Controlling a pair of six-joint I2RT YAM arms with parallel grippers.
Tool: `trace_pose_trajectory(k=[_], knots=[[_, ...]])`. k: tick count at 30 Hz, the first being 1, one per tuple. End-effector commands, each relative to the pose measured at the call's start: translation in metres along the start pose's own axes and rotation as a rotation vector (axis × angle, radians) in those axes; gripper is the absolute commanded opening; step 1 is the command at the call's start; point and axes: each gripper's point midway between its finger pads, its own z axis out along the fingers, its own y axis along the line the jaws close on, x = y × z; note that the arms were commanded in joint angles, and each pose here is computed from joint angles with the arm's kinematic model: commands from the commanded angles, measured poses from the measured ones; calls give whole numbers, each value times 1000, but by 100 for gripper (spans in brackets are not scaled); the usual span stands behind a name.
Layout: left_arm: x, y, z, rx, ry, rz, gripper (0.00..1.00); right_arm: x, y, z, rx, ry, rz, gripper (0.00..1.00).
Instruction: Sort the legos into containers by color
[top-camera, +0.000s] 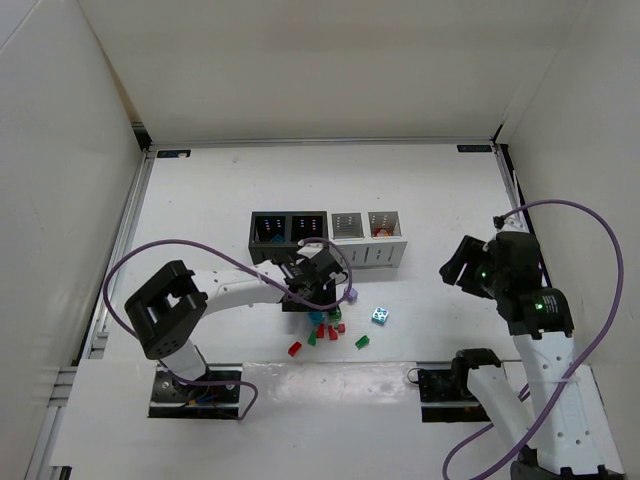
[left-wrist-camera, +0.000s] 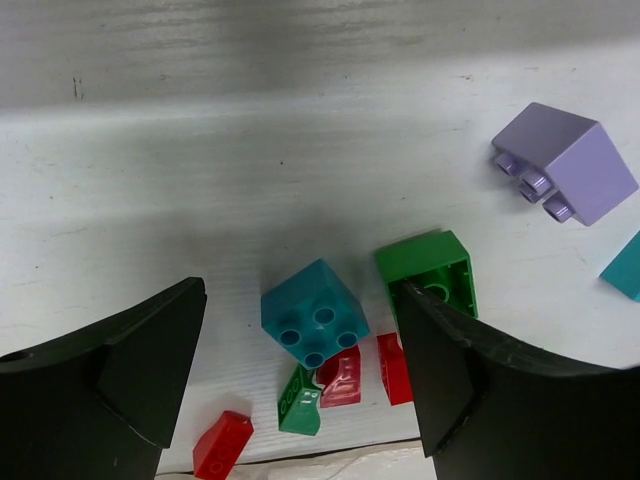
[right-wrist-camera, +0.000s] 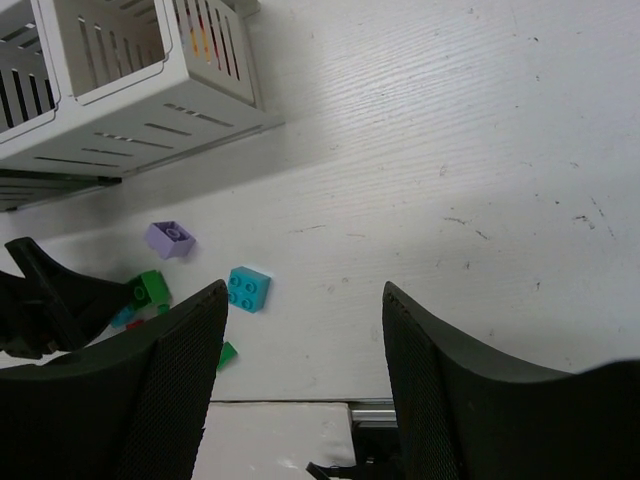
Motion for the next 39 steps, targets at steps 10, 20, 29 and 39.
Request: trace_pose_trajectory(k=[10, 20, 29, 39], knots=[[12, -1, -7, -37, 3, -82, 81, 8, 5, 4, -38, 46, -60, 66], [3, -4, 4, -57, -51, -197, 76, 10, 2, 4, 0, 55, -98, 66], [-23, -9, -21, 22, -188, -251, 82, 9, 5, -1, -22, 49, -102, 66], [-20, -1, -30, 41, -207, -271, 83, 11, 7, 4, -36, 60, -122, 66]])
